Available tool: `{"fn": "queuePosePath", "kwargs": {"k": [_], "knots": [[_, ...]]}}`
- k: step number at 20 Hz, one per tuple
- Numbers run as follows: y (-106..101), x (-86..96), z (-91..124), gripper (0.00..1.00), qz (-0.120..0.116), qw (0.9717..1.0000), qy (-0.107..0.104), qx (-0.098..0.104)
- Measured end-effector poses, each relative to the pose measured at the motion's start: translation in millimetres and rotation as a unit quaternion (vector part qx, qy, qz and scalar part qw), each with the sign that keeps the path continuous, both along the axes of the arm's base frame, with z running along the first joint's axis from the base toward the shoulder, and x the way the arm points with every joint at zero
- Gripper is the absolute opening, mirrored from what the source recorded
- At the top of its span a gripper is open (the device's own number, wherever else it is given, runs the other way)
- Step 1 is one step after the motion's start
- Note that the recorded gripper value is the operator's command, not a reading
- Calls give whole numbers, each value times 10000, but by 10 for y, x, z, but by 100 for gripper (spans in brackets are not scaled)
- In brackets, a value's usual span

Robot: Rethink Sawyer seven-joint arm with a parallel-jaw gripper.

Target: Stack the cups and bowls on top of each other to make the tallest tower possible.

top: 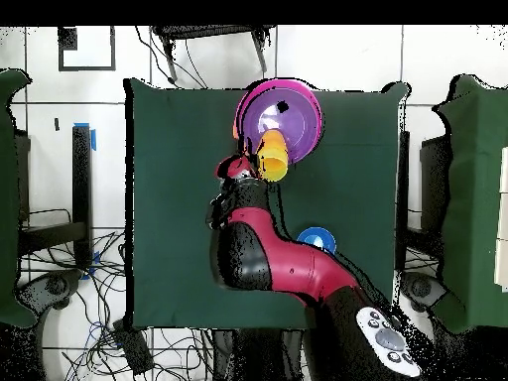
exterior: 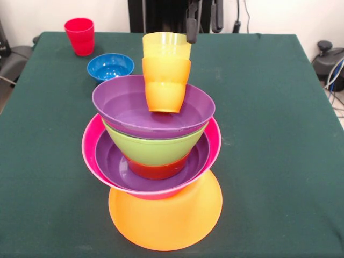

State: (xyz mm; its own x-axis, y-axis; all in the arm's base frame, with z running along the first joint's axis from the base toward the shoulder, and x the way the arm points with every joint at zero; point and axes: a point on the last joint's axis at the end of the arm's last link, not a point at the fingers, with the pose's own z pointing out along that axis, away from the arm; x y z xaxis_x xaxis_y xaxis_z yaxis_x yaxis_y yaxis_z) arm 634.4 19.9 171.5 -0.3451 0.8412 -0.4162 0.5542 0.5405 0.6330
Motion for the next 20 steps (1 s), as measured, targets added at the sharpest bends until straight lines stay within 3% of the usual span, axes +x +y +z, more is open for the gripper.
{"fn": "queuePosePath", "kwargs": {"k": [20], "knots": [[-62,-93,100,100,32,10000,-31,31]]}}
